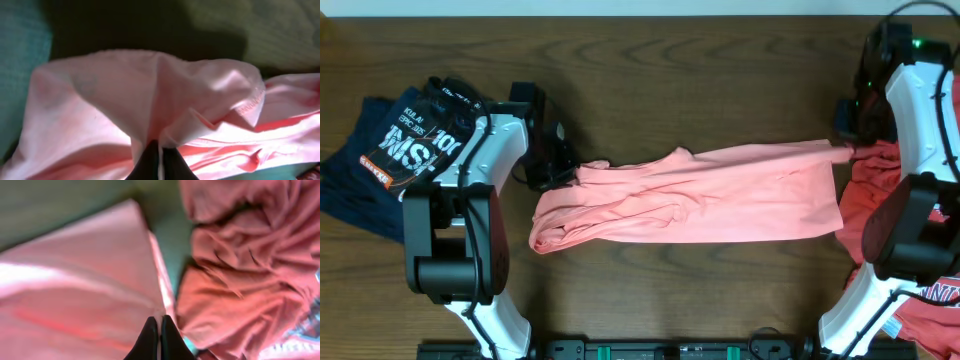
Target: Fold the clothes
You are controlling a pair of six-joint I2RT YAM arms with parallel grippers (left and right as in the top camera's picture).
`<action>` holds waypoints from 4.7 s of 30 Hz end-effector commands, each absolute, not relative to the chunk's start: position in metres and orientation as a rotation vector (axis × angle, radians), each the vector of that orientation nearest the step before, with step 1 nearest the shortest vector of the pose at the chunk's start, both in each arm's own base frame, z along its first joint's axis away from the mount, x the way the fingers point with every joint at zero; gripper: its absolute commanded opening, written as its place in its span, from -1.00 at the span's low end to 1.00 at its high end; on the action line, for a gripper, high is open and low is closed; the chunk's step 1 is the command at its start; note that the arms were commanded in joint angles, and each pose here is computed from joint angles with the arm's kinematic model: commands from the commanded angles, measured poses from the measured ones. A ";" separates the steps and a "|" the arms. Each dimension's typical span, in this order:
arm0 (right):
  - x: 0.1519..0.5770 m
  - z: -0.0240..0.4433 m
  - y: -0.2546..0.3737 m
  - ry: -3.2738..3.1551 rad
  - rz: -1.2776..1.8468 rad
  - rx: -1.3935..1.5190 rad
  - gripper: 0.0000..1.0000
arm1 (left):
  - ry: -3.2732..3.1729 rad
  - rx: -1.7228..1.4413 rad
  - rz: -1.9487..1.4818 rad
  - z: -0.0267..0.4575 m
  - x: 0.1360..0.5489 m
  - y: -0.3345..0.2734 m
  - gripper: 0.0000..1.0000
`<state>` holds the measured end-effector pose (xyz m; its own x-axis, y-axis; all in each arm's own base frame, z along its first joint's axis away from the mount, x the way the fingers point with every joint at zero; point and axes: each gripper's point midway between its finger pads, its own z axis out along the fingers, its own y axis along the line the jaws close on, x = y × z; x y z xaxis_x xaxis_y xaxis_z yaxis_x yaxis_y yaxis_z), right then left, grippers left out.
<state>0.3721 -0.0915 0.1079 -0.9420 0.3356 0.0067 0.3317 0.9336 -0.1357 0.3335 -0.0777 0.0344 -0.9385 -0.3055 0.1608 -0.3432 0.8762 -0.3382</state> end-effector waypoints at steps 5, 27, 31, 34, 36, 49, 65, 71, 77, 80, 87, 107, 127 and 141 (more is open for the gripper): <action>0.342 0.078 -0.113 -2.925 0.283 -0.637 -0.98 | -2.887 0.593 0.519 0.033 0.324 -0.066 -0.88; 0.339 0.042 -0.114 -2.954 0.274 -0.545 -0.17 | -2.577 0.533 0.298 0.051 0.237 -0.055 -0.44; 0.342 0.041 -0.111 -2.970 0.238 -0.519 0.01 | -2.620 0.514 0.317 0.049 0.245 -0.056 -0.44; 0.346 0.039 -0.100 -3.002 0.124 -0.394 0.11 | -2.670 0.510 0.358 0.046 0.258 -0.059 -0.43; 0.346 0.038 -0.099 -3.008 0.097 -0.378 0.15 | -2.734 0.476 0.402 0.042 0.272 -0.062 -0.43; 0.349 0.037 -0.096 -3.020 0.050 -0.394 0.17 | -3.010 0.070 0.690 0.040 0.332 -0.115 -0.34; 0.347 0.037 -0.096 -3.013 0.049 -0.393 0.16 | -3.149 -0.184 0.179 0.021 0.333 -0.111 -0.17; 0.347 0.037 -0.096 -3.012 0.049 -0.393 0.16 | -3.130 -0.181 0.174 0.019 0.328 -0.109 -0.37; 0.347 0.037 -0.096 -3.012 0.049 -0.393 0.15 | -3.126 -0.142 0.165 0.026 0.326 -0.103 -0.88; 0.348 0.037 -0.096 -3.014 0.049 -0.393 0.15 | -3.169 0.089 0.052 0.042 0.332 -0.076 -0.88; 0.349 0.037 -0.095 -3.020 0.034 -0.394 0.15 | -3.061 0.811 -0.140 0.087 0.302 0.001 -0.88; 0.352 0.037 -0.081 -3.042 -0.098 -0.272 0.28 | -2.789 0.773 -0.351 0.045 0.215 0.022 -0.09; 0.341 -0.003 -0.047 -3.069 -0.373 -0.035 0.64 | -2.935 0.896 -0.215 0.068 0.241 0.020 0.16; 0.325 -0.004 -0.017 -2.993 -0.483 0.021 -0.31 | -3.003 0.923 -0.186 0.083 0.246 0.020 0.76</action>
